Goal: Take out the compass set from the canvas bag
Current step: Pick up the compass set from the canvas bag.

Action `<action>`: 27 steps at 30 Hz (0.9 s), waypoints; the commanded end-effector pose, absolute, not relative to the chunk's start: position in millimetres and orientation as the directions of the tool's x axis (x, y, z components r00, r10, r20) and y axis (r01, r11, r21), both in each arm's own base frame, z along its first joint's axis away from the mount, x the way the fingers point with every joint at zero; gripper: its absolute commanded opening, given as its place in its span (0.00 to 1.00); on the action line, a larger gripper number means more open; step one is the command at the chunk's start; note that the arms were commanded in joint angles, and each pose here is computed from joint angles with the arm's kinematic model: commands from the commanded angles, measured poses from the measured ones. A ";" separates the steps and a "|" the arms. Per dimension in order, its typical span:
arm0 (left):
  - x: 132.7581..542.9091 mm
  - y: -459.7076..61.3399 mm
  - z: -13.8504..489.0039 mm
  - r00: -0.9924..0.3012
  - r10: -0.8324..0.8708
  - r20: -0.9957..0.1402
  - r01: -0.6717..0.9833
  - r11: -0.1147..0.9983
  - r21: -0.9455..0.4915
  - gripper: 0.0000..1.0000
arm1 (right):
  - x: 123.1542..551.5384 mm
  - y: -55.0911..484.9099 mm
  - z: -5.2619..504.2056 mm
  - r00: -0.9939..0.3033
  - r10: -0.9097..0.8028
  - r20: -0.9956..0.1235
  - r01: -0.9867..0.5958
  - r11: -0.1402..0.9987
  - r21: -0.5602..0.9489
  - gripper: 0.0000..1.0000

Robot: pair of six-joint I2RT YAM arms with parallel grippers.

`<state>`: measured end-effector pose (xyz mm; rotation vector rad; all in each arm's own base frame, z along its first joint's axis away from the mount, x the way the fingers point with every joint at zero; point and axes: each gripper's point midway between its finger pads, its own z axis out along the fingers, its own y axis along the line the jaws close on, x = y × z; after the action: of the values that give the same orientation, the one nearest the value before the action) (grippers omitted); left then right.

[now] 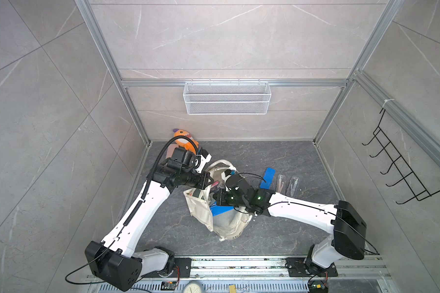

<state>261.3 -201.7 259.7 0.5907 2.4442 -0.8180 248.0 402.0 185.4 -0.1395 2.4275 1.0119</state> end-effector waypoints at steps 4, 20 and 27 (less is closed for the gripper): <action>264.7 -195.9 284.8 -0.690 0.225 -0.688 0.594 0.719 -0.361 0.00 | 257.1 374.5 212.2 -0.825 0.200 -0.528 -0.234 0.730 0.642 0.00; 279.4 -192.8 276.0 -0.713 0.210 -0.669 0.548 0.762 -0.345 0.00 | 241.4 356.2 274.1 -0.778 0.149 -0.610 -0.310 0.753 0.580 0.00; 286.1 -187.2 273.0 -0.722 0.197 -0.663 0.519 0.788 -0.330 0.00 | 229.7 329.5 326.8 -0.737 0.131 -0.663 -0.361 0.753 0.550 0.00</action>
<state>265.9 -187.3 249.4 0.5497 2.4587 -0.7072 235.6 349.2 304.6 -0.1365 2.2568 0.9485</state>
